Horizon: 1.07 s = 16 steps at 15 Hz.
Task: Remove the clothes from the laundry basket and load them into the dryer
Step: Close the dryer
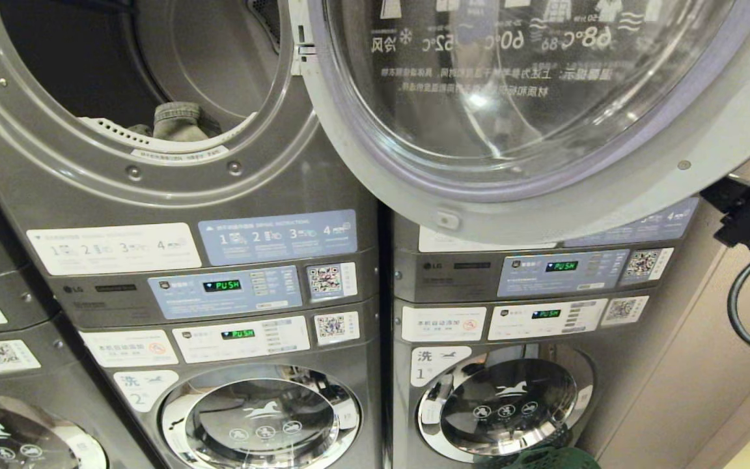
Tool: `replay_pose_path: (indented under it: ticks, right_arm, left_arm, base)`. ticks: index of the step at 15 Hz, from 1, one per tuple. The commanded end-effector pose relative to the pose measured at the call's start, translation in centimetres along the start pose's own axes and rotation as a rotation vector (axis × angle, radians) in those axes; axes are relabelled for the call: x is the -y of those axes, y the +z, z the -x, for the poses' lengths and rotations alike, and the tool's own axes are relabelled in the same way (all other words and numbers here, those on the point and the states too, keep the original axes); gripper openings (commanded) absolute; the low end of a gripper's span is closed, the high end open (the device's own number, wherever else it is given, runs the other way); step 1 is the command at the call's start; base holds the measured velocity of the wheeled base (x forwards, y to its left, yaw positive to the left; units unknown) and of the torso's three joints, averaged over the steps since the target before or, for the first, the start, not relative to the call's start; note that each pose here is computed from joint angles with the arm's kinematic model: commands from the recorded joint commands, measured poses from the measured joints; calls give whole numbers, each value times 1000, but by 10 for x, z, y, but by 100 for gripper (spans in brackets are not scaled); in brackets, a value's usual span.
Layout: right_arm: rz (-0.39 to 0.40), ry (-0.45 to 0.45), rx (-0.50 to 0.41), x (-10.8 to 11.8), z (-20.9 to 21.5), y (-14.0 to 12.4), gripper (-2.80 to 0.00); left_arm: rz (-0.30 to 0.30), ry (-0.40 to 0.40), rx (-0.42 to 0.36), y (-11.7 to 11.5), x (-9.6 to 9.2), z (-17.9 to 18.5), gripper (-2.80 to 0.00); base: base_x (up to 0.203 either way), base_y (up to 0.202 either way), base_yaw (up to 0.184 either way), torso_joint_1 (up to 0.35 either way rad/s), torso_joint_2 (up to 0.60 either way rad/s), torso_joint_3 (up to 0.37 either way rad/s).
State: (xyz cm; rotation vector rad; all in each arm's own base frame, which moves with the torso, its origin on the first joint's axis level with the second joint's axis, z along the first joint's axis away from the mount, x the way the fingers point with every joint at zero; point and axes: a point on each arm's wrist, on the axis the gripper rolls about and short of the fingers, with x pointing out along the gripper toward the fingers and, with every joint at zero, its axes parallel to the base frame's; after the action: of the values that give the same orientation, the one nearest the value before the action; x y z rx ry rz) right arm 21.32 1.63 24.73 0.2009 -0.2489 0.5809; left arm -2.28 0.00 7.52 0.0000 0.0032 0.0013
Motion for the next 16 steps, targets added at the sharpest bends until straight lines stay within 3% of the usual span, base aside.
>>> replay_pose_path:
  ticks: [1,4,6,7,11,12,16]
  right_arm:
    - [-2,126,31,-33,12,7,-280]
    - [-86,477,24,-98,17,6,-280]
    - [-64,599,-36,-122,23,-1,-280]
    - [-38,575,-74,-123,25,-6,-280]
    - [-25,540,-35,-125,-2,5,-280]
    - [-23,492,-24,-124,-9,8,-280]
    - [-23,118,-178,-106,17,-27,-280]
  left_arm:
    - [0,0,2,0,0,0,-280]
    - [-2,0,2,0,0,0,-280]
    - [0,0,2,0,0,0,-280]
    - [0,0,2,0,0,0,-280]
    - [0,0,2,0,0,0,-280]
    - [0,0,2,0,0,0,-280]
    - [0,0,2,0,0,0,-280]
  base:
    - [0,0,0,0,0,0]
    - [0,0,0,0,0,0]
    - [0,0,0,0,0,0]
    - [0,0,0,0,0,0]
    - [0,0,0,0,0,0]
    - [0,0,0,0,0,0]
    - [0,0,0,0,0,0]
